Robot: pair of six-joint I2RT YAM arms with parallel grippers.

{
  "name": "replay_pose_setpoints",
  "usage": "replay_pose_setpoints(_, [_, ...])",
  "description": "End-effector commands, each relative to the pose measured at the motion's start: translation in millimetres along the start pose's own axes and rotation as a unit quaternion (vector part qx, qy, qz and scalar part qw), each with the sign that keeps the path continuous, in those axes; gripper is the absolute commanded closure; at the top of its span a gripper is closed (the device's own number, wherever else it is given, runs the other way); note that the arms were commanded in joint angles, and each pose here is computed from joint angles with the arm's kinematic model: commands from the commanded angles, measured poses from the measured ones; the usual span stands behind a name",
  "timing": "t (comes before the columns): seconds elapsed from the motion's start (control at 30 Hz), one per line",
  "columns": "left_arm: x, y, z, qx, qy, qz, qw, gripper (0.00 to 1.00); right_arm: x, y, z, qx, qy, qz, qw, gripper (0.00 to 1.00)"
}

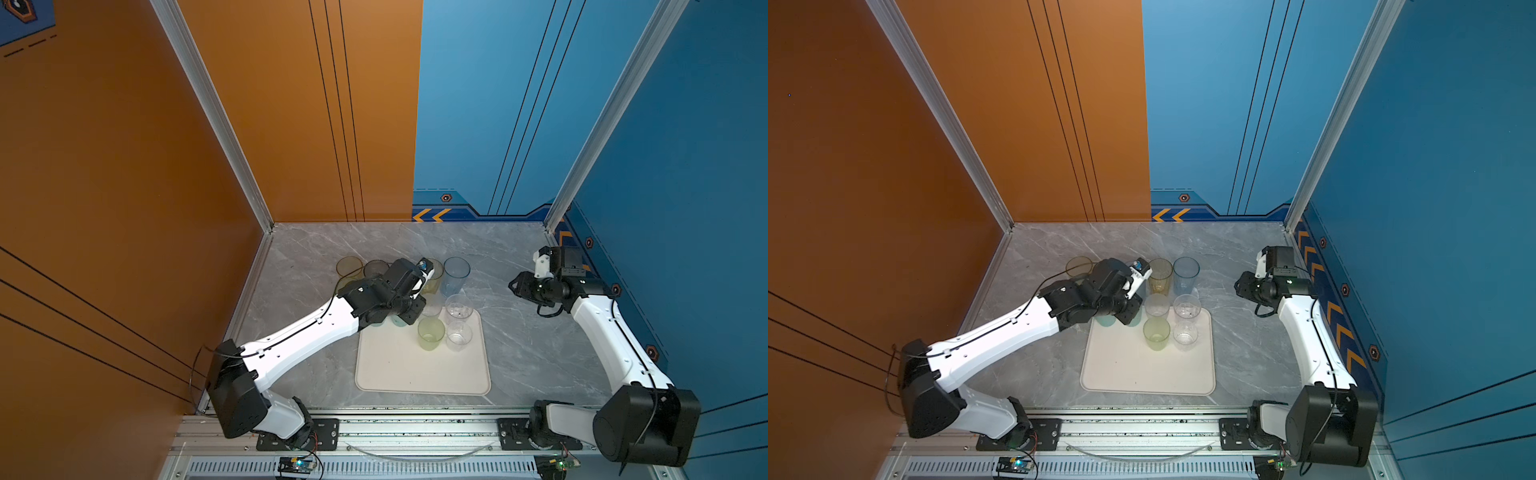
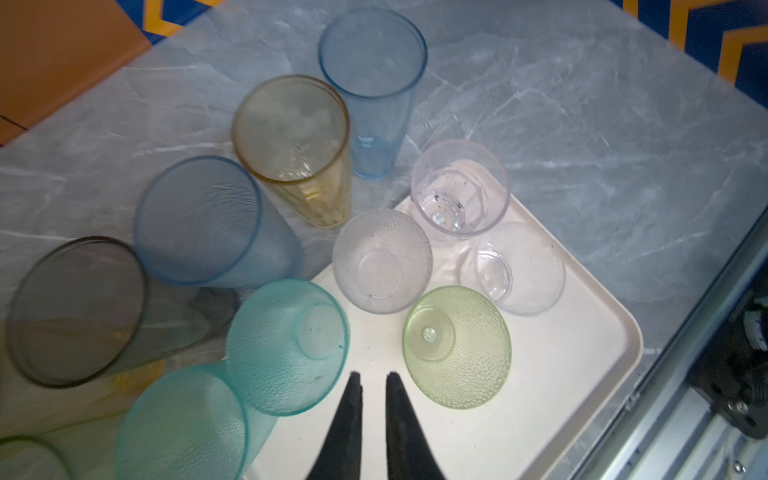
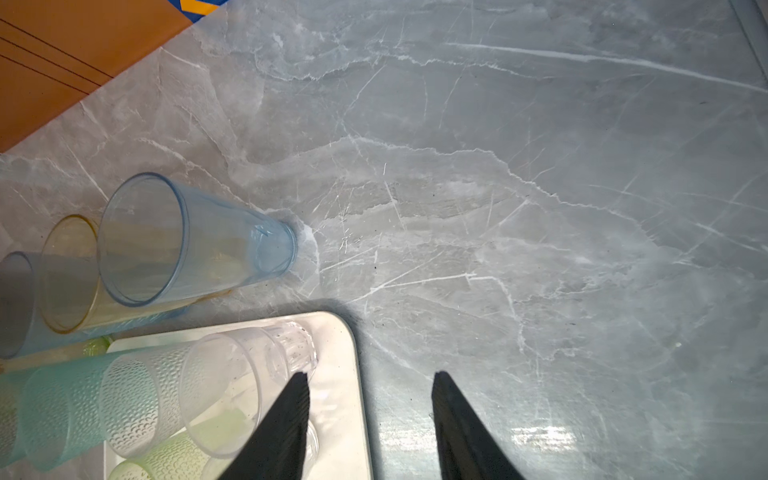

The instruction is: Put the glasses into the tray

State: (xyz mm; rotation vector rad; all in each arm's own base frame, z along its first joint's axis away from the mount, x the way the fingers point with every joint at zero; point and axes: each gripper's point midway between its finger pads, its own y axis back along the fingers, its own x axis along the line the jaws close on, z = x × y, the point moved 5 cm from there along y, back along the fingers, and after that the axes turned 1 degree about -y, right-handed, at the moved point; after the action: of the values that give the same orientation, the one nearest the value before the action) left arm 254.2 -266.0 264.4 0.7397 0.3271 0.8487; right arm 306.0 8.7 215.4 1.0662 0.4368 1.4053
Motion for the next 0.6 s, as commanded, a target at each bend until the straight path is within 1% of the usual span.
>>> replay_pose_setpoints(0.0, [33.7,21.9,7.2,-0.051,0.039,0.081,0.995,0.85,6.9,1.4,0.8,0.003,0.019,-0.029,0.999,0.52])
replay_pose_setpoints(0.1, [69.5,48.6,3.1,-0.079,0.073,0.137,0.985,0.83,16.7,-2.9,-2.0,0.005,0.033,-0.034,0.999,0.52])
replay_pose_setpoints(0.23, [122.6,83.2,-16.7,-0.11,0.149,0.2,0.962,0.81,34.6,-4.4,0.0,-0.001,0.051,-0.022,0.998,0.53])
replay_pose_setpoints(0.3, [143.7,93.1,-32.7,-0.112,0.184,0.229,0.949,0.8,45.5,-3.0,3.9,-0.001,0.062,-0.012,0.998,0.53])
replay_pose_setpoints(0.4, [163.1,102.0,-53.8,-0.11,0.214,0.27,0.932,0.8,62.8,0.8,10.4,-0.005,0.085,-0.005,0.996,0.53])
replay_pose_setpoints(0.43, [166.1,96.7,-66.3,-0.095,0.218,0.279,0.93,0.79,68.4,2.1,13.1,-0.008,0.091,-0.004,0.996,0.53])
replay_pose_setpoints(0.47, [168.3,95.2,-71.3,-0.092,0.224,0.283,0.928,0.79,74.3,3.0,15.3,-0.01,0.099,0.0,0.995,0.53])
replay_pose_setpoints(0.57, [170.4,88.3,-78.2,-0.094,0.232,0.284,0.926,0.79,83.3,-0.1,19.5,-0.009,0.11,0.002,0.994,0.53])
